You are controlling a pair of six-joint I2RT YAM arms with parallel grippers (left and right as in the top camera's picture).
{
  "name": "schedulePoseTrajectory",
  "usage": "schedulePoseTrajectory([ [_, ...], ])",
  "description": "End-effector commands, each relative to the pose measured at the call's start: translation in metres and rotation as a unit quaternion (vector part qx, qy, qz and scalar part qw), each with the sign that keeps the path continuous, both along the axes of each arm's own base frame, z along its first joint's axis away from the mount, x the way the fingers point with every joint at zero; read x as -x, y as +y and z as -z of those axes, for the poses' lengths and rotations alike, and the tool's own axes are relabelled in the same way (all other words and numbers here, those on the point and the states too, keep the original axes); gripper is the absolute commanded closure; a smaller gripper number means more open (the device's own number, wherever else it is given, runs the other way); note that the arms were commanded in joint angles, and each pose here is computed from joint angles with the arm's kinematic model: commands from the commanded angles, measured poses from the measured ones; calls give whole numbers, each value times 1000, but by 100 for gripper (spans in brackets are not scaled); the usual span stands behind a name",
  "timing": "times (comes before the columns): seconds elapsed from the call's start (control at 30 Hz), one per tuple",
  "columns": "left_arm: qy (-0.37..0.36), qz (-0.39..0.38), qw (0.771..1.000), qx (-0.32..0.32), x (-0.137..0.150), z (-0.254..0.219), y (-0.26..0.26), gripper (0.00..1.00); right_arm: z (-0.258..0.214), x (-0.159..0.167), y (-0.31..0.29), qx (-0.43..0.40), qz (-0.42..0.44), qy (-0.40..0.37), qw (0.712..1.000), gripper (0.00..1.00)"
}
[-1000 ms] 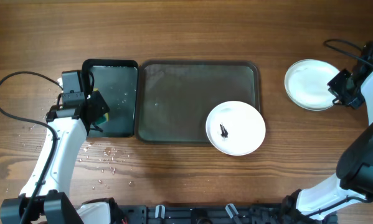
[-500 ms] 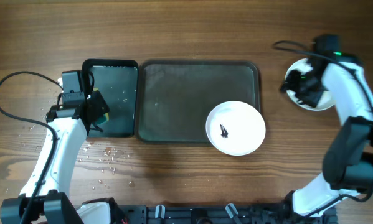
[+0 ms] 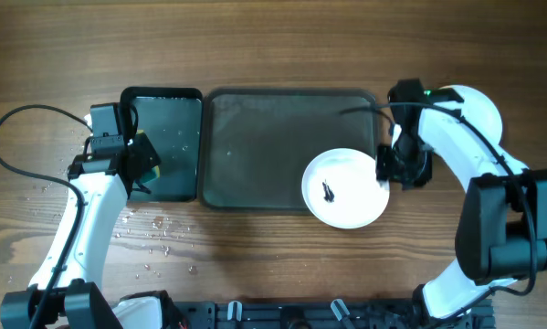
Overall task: Clean dirty plates on tray and stack at the side
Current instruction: 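Move the right gripper to the remaining stained plate rim, then grasp the last plate rim with the right gripper and drag it left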
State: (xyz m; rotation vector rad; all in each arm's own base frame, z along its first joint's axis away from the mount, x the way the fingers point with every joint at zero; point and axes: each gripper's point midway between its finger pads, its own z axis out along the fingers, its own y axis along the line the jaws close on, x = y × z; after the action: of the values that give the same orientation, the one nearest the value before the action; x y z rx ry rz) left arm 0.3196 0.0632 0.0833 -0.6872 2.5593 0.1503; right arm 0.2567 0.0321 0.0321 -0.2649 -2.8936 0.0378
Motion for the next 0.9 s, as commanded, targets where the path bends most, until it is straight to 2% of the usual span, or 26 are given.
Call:
schedulePoseTrajectory([
  [0.0, -26, -3, 1000, 4, -8, -14, -1, 88, -2, 5, 2, -6, -1, -1, 1000, 73],
  [0.4, -25, -3, 1000, 4, -8, -14, -1, 88, 6, 8, 19, -54, 10, 0, 998, 87],
  [0.47, -25, -3, 1000, 4, -8, -14, -1, 88, 6, 8, 20, -56, 11, 0, 998, 96],
  [0.5, -25, -3, 1000, 4, -8, -14, -1, 88, 6, 7, 21, -60, 11, -3, 998, 96],
  [0.57, -25, -3, 1000, 4, -8, -14, -1, 88, 7, 1, 27, -77, 14, -15, 997, 96],
  [0.77, -25, -3, 1000, 4, -8, -14, -1, 89, -1, -39, 72, -205, 21, -91, 974, 96],
  [0.87, -25, -3, 1000, 4, -8, -14, -1, 89, -3, -60, 78, -222, 27, -132, 966, 96],
])
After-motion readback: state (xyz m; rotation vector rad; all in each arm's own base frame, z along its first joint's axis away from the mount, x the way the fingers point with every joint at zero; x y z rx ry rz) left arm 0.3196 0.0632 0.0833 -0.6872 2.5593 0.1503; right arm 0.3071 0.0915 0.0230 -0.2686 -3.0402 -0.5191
